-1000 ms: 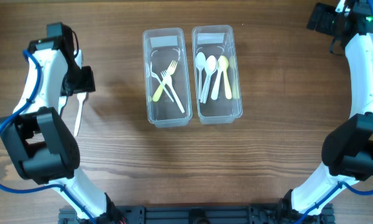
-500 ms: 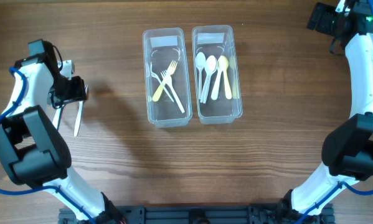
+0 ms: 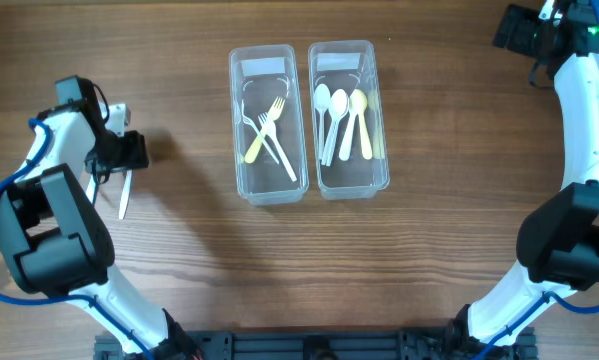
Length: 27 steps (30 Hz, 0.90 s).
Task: Pack container
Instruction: 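Close the left gripper on the white fork and lift, then carry the white fork into the left container and release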
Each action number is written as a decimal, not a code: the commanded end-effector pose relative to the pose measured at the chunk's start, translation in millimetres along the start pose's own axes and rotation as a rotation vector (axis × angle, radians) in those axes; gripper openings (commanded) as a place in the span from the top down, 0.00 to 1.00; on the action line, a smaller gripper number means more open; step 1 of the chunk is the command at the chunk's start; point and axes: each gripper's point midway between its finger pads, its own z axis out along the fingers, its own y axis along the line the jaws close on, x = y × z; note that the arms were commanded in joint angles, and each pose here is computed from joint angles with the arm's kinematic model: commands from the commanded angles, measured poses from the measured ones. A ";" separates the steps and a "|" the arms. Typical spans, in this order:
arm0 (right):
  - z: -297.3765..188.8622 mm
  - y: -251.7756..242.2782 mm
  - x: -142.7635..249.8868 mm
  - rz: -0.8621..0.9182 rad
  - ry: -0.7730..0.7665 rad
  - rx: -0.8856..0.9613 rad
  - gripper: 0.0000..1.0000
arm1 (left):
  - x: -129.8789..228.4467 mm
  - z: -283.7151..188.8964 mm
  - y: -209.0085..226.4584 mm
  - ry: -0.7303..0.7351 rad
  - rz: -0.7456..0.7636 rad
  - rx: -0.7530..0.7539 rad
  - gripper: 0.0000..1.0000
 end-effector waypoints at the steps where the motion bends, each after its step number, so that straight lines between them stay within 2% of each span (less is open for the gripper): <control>1: -6.5 0.6 -5.8 -0.003 -0.021 0.005 0.00 | 15.3 19.3 -4.9 0.046 0.006 0.032 0.39; 4: -6.5 0.6 -5.8 -0.003 -0.021 0.005 0.00 | 17.8 23.1 -5.6 0.054 0.005 0.037 0.41; 5: -6.5 0.5 -5.8 -0.004 -0.021 0.006 0.00 | 18.0 23.2 -5.6 0.054 0.006 0.036 0.44; 8: -6.5 0.5 -5.8 -0.004 -0.021 0.006 0.00 | 18.1 23.2 -5.5 0.055 0.005 0.036 0.76; 10: -6.5 0.6 -5.8 -0.003 -0.021 0.005 0.00 | 17.9 23.1 -5.5 0.054 0.004 0.036 0.83; 16: -6.5 0.6 -5.8 -0.004 -0.021 0.005 0.00 | 15.8 21.9 -5.5 0.050 -0.047 0.034 0.96; 20: -6.5 0.6 -5.8 -0.004 -0.021 0.005 0.00 | 2.0 10.6 -4.0 0.012 -0.098 0.028 0.96; 27: -6.5 0.6 -5.8 -0.004 -0.021 0.005 0.00 | -61.9 -70.8 -2.4 -0.168 -0.133 0.013 0.96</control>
